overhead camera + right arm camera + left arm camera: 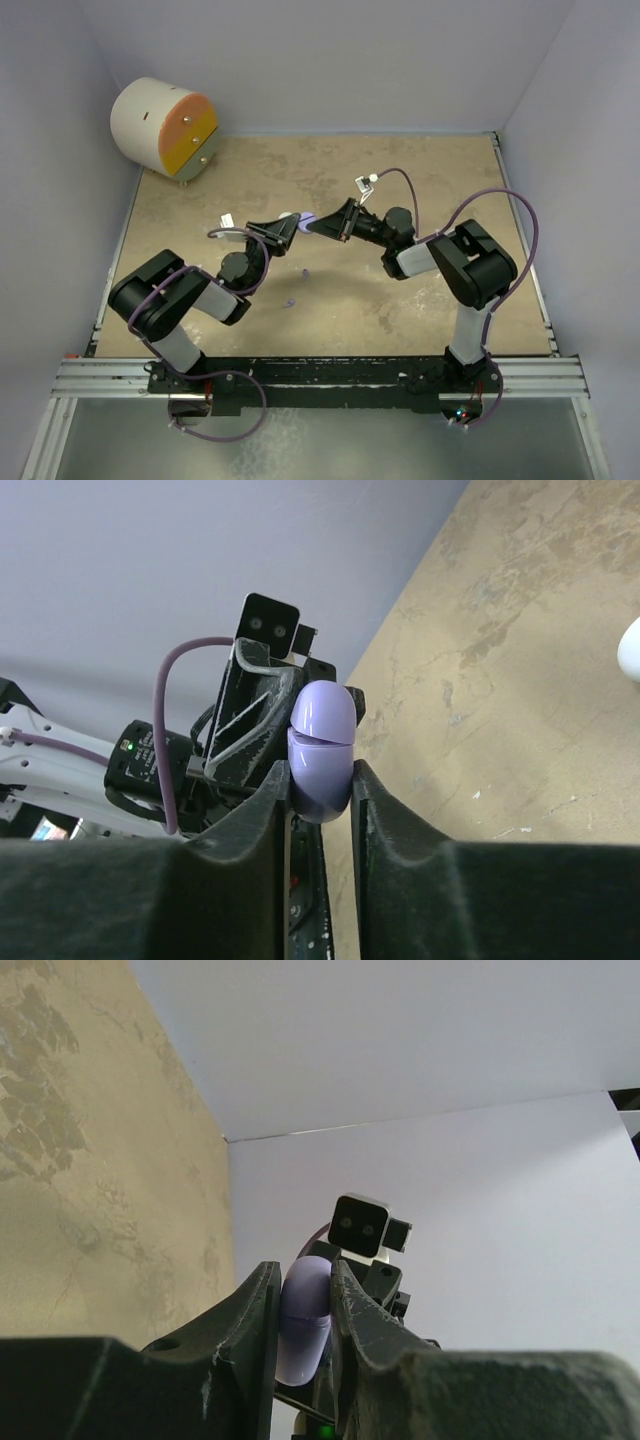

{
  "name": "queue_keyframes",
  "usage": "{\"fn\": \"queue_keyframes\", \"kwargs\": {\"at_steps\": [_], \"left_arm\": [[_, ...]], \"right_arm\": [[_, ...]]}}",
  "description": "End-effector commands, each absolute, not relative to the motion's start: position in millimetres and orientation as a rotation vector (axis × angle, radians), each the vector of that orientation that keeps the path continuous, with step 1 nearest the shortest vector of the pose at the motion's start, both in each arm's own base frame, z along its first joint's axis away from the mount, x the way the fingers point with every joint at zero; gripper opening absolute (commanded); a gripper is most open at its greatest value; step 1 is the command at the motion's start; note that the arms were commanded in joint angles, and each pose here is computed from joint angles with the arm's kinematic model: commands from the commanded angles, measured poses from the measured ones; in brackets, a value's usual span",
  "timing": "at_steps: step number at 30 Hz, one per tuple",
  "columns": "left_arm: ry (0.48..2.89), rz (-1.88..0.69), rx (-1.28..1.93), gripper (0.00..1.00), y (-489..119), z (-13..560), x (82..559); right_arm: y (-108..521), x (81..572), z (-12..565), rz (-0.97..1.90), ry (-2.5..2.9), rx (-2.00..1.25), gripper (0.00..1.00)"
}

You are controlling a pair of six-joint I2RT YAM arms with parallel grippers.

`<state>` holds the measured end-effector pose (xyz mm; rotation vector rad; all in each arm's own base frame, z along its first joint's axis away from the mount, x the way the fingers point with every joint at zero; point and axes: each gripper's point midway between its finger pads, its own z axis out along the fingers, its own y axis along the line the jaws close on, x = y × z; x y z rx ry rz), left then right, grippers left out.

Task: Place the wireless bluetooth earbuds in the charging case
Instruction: Open the charging case.

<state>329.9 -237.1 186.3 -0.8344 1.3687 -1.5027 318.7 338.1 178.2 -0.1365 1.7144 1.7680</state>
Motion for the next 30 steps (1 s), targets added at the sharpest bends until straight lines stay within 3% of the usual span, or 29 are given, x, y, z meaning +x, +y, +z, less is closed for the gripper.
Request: {"fn": "queue_keyframes", "kwargs": {"at_steps": [1,3,7,9,18,30], "left_arm": [[1.149,-1.633,-0.735,0.00,-235,245,321],[1.152,-1.639,-0.728,0.00,-236,245,321],[1.157,-1.649,-0.700,0.11,-239,248,319],[1.163,-1.657,-0.682,0.19,-241,249,317],[1.194,-1.688,-0.604,0.37,-252,254,314],[1.299,-1.681,-0.479,0.39,-257,249,320]], "right_arm": [[339,317,204,1.791,1.605,-0.204,0.18],[337,317,203,1.791,1.603,-0.204,0.12],[333,316,203,1.792,1.596,-0.206,0.08],[329,316,203,1.789,1.596,-0.206,0.07],[316,323,201,1.756,1.603,-0.216,0.06],[317,336,179,1.690,1.719,-0.350,0.06]]}}
